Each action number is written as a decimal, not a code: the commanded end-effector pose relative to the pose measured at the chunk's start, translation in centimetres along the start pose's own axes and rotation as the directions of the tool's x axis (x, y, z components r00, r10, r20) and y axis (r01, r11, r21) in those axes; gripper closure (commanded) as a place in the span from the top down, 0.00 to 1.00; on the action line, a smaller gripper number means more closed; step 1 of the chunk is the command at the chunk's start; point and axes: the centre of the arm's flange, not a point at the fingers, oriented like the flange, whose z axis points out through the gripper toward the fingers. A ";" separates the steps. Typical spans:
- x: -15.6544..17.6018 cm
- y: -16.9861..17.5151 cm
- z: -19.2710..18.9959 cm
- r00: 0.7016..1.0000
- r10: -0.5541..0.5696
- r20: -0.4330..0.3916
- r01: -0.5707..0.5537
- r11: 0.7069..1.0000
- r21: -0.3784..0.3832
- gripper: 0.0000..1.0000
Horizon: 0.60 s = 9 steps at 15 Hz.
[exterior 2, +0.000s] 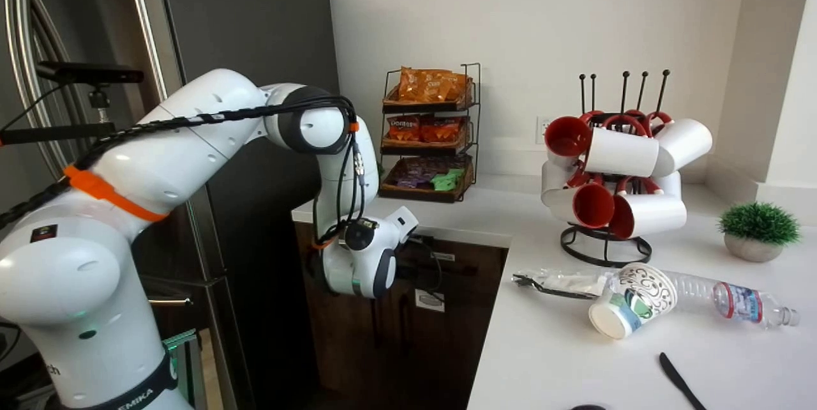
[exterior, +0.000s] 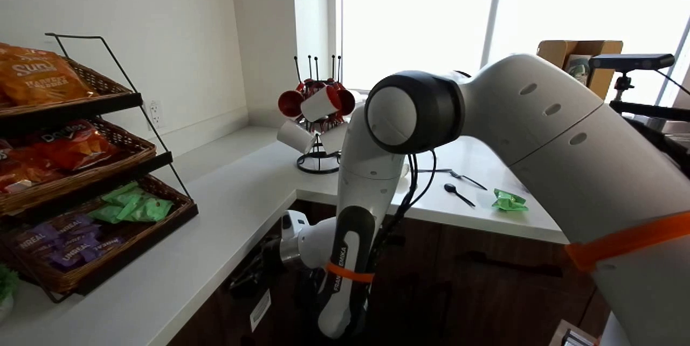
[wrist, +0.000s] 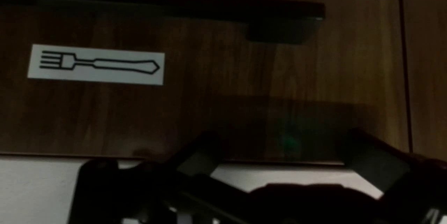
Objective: Close the second drawer from the left.
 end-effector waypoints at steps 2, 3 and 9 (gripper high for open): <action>1.1 -0.3 2.6 0.999 -0.019 -0.038 0.021 0.999 0.042 1.00; 1.1 -0.2 2.7 0.999 -0.016 -0.040 0.018 0.999 0.041 1.00; 1.5 -0.3 0.9 0.999 -0.019 0.050 0.017 0.999 0.033 1.00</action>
